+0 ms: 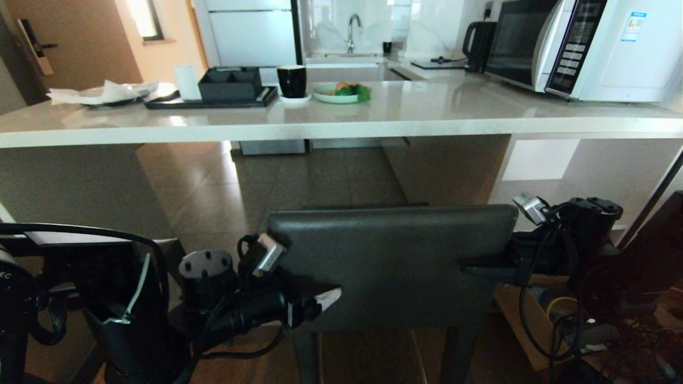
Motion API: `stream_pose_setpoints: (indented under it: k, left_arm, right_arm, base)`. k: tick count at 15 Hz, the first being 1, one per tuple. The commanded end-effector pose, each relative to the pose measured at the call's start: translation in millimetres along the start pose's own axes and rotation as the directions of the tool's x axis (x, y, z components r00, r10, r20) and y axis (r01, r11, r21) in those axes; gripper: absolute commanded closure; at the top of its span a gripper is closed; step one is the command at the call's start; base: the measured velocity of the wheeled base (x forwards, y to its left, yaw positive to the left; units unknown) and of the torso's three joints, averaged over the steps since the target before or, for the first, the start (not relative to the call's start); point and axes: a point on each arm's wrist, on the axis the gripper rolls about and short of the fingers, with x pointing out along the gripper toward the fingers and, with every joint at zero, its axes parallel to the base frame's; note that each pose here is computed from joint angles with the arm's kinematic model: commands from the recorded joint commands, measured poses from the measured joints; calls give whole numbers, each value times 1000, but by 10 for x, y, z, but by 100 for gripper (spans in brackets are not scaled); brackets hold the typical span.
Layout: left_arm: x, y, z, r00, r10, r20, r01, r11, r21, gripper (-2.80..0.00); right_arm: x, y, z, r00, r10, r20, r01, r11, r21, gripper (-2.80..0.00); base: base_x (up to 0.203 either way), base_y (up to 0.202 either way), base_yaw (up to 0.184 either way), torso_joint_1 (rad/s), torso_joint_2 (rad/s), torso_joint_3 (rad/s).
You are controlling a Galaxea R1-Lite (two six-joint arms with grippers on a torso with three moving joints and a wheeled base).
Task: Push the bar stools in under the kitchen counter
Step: Push the gray chair back under the dining table
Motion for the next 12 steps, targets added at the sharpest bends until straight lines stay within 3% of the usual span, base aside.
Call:
stream_pose_setpoints:
  k: [1,12]
  left_arm:
    - [39,-83,1,999,-48,4,48,999,8,-280]
    - [246,-340,-136,997,-68,-30,69,998,8,-280]
  right_arm:
    - [126,-18,21,1000,29,0,-29,999,-20,-280]
    - [431,-39,-82,999,50,-7,-50,999,-5,-280]
  base:
    - [0,0,0,0,0,0]
    - [0,0,0,0,0,0]
